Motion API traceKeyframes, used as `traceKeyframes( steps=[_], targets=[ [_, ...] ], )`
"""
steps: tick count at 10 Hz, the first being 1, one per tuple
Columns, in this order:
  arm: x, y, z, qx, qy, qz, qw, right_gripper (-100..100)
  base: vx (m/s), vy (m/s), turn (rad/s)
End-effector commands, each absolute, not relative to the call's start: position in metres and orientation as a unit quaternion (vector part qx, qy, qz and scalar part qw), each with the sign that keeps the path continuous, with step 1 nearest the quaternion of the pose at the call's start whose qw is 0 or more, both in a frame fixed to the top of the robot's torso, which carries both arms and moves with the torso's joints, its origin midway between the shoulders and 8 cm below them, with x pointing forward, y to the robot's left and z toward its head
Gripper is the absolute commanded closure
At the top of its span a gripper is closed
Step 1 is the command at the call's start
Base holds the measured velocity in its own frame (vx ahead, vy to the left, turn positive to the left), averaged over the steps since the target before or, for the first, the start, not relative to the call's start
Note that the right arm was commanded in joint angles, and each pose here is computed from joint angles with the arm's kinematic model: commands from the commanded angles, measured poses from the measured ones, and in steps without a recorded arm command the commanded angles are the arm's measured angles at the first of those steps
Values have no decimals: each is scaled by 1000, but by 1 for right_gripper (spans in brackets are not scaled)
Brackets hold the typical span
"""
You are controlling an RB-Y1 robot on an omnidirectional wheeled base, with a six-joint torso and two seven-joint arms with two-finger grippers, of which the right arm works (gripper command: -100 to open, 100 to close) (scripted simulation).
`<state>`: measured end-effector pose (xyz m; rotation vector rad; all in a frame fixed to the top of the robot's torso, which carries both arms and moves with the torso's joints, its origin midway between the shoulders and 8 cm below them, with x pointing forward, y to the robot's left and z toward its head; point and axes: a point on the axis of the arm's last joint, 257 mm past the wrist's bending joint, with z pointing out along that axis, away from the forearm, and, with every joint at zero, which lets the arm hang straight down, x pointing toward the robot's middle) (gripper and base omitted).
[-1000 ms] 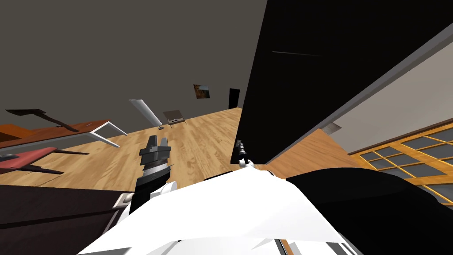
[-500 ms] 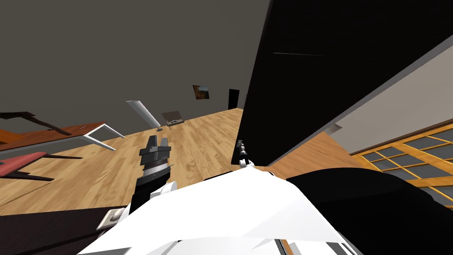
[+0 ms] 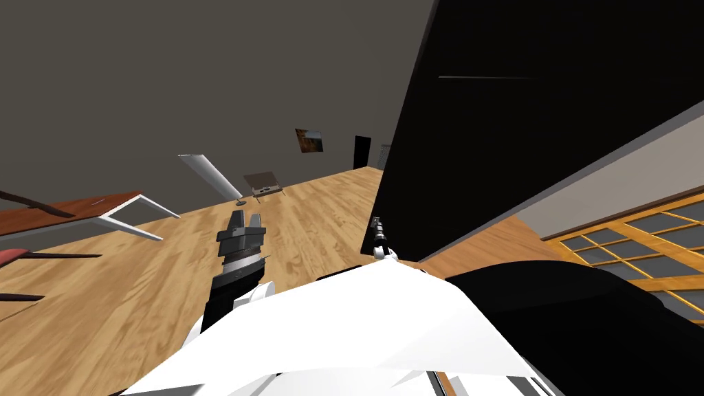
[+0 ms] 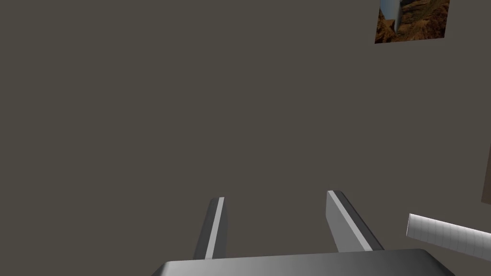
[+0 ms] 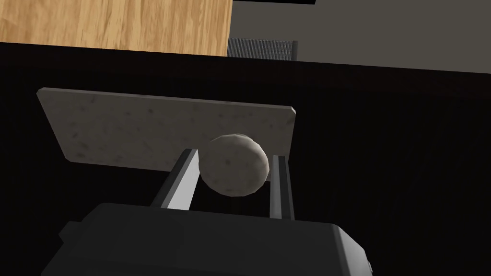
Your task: Push the door open
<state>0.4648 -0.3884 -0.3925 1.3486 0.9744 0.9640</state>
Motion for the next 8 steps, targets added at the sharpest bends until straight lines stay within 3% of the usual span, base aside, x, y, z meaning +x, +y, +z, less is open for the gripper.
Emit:
traceKeyframes(
  steps=[1,8],
  targets=[
    [466,-392,-391,573,413,411,577,100,53,-6,0],
    [449,-432,-391,595,382,382,595,100,185,36,-54]
  ],
)
